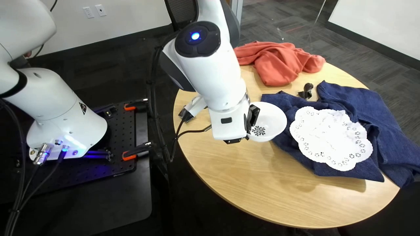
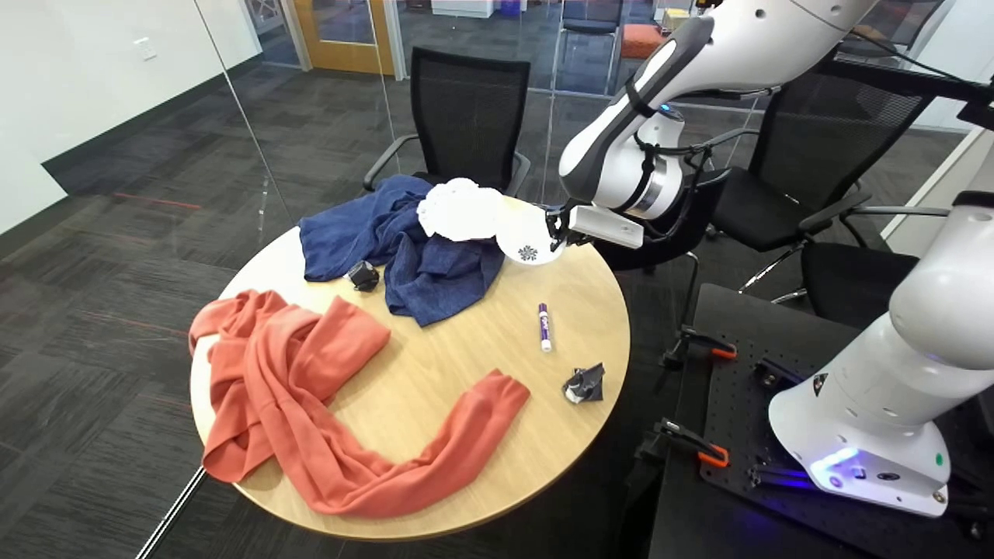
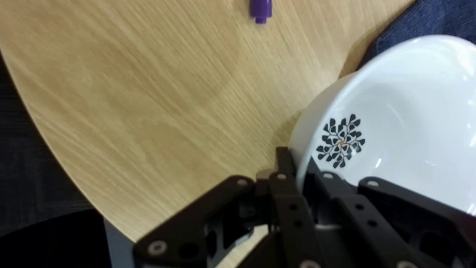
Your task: Move the bowl to the right
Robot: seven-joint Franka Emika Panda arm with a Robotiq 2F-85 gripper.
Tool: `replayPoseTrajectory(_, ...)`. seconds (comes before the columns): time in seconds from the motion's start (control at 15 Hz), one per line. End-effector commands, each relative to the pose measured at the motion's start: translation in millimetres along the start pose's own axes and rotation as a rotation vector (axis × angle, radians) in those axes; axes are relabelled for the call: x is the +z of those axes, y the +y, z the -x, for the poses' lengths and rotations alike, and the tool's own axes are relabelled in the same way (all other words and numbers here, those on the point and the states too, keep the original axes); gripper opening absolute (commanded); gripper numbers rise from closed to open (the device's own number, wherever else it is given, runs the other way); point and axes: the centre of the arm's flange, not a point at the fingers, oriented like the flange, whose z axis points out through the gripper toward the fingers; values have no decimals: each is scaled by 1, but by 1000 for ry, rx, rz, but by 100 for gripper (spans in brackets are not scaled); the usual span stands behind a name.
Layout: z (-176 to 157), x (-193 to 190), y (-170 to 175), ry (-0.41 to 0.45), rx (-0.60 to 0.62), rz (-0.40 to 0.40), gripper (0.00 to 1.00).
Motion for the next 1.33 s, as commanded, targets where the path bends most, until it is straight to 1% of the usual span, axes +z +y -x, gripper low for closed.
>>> replayPoseTrajectory(0.0, -31, 9, -7, 83, 84, 39, 2)
replayPoseTrajectory(0.13, -43, 16, 0, 101, 124, 61, 2)
replayPoseTrajectory(0.4, -68, 30, 10, 103, 182, 103, 2)
replayPoseTrajectory(0.53, -77, 38, 13, 90, 196, 119, 2)
replayPoseTrajectory(0.6, -80, 41, 14, 66, 194, 118, 2)
replayPoseTrajectory(0.93, -88, 52, 9, -4, 194, 125, 2)
replayPoseTrajectory(1.27, -90, 60, 6, -7, 195, 141, 2)
